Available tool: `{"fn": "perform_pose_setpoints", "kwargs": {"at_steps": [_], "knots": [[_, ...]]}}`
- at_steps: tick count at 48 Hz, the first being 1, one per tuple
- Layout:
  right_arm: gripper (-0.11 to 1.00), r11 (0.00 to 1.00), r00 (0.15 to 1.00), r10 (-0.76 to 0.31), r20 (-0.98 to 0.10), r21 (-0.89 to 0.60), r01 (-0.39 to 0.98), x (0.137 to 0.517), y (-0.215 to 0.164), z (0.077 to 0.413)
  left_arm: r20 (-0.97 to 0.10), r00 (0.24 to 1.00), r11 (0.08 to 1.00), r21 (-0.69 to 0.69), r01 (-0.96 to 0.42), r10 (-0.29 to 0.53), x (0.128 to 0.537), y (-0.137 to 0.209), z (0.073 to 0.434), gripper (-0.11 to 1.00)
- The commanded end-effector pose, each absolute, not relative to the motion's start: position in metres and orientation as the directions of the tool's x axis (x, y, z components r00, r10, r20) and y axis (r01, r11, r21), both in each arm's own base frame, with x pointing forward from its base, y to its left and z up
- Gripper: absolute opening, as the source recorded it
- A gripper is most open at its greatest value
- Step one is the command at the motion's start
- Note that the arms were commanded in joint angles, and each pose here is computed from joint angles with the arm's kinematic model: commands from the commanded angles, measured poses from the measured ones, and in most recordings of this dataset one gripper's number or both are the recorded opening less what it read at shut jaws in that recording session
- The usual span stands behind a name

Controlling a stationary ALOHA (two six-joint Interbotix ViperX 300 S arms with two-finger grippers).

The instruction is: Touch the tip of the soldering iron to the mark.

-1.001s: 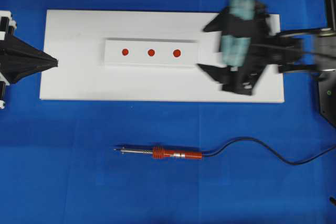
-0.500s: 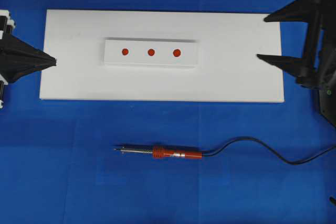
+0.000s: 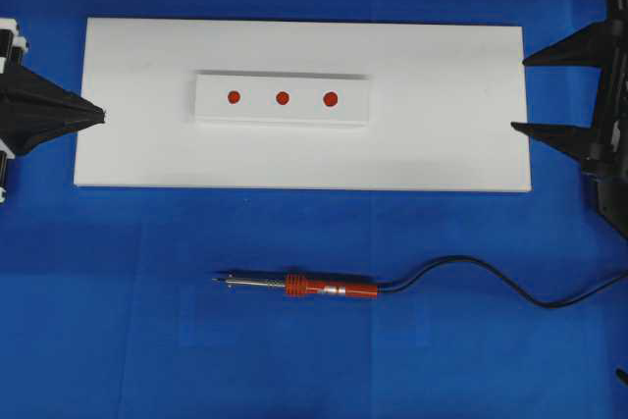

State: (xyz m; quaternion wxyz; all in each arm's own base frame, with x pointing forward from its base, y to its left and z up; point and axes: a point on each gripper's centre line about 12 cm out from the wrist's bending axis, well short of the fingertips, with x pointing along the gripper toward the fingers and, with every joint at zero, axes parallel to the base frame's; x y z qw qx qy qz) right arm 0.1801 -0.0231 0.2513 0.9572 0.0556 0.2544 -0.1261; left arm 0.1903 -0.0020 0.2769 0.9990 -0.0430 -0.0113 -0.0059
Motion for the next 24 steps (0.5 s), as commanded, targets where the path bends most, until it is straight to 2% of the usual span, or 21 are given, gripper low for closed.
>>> {"fn": "perform_pose_setpoints", "kwargs": {"at_steps": [1,24], "knots": [[0.81,0.964,0.851,-0.201,-0.485,0.055,0.259,0.1819,-0.0217,0.2527,0.034,0.999,0.996,-0.087,0.017,-0.014,0.1916,-0.0026,0.2810,0.00],[0.79,0.966,0.859,-0.188,-0.476,0.069,0.250,0.1828,-0.0210,0.2465,0.025,1.000,0.996,-0.087,0.016,-0.014,0.1920,-0.0027,0.2782,0.00]]}}
